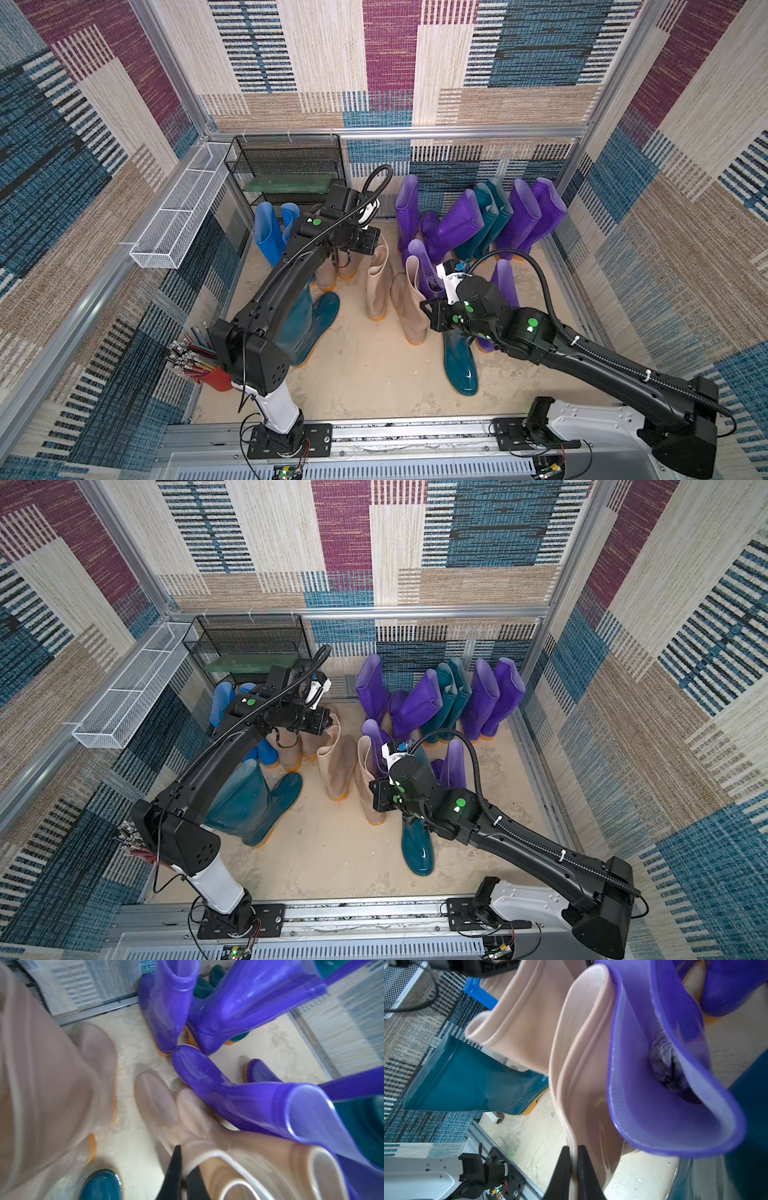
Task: Match and arrange rain boots in pairs
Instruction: Move the rain boot to the center of the board.
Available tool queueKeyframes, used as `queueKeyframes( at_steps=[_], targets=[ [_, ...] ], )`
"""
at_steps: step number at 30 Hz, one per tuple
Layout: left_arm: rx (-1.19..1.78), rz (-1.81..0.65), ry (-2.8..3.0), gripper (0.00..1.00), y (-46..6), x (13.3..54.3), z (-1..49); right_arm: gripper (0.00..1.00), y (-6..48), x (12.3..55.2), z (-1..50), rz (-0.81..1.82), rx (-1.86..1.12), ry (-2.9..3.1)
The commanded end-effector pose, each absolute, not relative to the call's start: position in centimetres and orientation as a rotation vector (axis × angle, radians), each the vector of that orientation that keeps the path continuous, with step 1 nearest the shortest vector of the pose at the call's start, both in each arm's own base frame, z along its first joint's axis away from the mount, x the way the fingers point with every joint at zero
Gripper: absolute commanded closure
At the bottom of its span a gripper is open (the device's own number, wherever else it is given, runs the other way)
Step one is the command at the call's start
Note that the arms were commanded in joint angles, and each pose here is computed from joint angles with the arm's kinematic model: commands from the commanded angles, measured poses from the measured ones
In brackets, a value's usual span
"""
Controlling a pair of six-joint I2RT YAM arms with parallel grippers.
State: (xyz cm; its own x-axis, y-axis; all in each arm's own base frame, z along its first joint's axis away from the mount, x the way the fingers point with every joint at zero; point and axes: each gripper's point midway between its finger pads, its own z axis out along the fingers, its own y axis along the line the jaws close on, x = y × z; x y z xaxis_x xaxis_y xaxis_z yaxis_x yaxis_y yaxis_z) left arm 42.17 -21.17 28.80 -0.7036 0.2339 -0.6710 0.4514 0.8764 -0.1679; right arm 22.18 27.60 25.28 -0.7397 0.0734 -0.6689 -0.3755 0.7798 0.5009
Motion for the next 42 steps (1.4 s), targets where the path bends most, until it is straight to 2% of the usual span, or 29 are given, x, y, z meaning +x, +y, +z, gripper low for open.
queueKeyframes(
  at_steps=[1, 6, 10, 16, 25, 28, 30, 35, 38, 42],
  targets=[
    [0.389, -0.261, 2.306, 1.0, -18.8, 45.9, 29.6, 1.0, 27.0, 21.2, 23.6, 0.813, -0.226, 2.331],
    [0.266, -0.166, 2.285, 1.0, -16.7, 49.7, 30.1, 1.0, 26.9, 21.6, 23.7, 0.809, -0.226, 2.317],
    [0.3, -0.155, 2.254, 1.0, -17.2, 51.4, 30.7, 1.0, 27.0, 21.8, 23.8, 0.806, -0.226, 2.312],
    [0.371, -0.091, 2.296, 1.0, -17.5, 53.5, 28.7, 1.0, 27.0, 22.2, 24.0, 0.801, -0.222, 2.303],
    [0.255, -0.098, 2.309, 1.0, -17.5, 55.2, 27.5, 1.0, 27.4, 22.3, 23.7, 0.803, -0.239, 2.312],
    [0.265, -0.181, 2.331, 0.71, -18.4, 54.2, 28.0, 1.0, 27.5, 22.5, 23.7, 0.798, -0.244, 2.311],
    [0.278, -0.243, 2.327, 0.42, -18.8, 53.1, 29.3, 1.0, 27.7, 22.6, 23.8, 0.8, -0.252, 2.307],
    [0.323, -0.379, 2.245, 0.1, -19.3, 48.7, 35.1, 1.0, 28.1, 23.0, 24.4, 0.789, -0.277, 2.288],
    [0.294, -0.357, 2.199, 0.09, -17.8, 46.1, 38.1, 1.0, 28.3, 23.4, 25.0, 0.779, -0.292, 2.272],
    [0.156, -0.14, 2.176, 0.11, -13.1, 43.5, 39.5, 1.0, 28.7, 23.9, 25.5, 0.774, -0.316, 2.247]
  ],
)
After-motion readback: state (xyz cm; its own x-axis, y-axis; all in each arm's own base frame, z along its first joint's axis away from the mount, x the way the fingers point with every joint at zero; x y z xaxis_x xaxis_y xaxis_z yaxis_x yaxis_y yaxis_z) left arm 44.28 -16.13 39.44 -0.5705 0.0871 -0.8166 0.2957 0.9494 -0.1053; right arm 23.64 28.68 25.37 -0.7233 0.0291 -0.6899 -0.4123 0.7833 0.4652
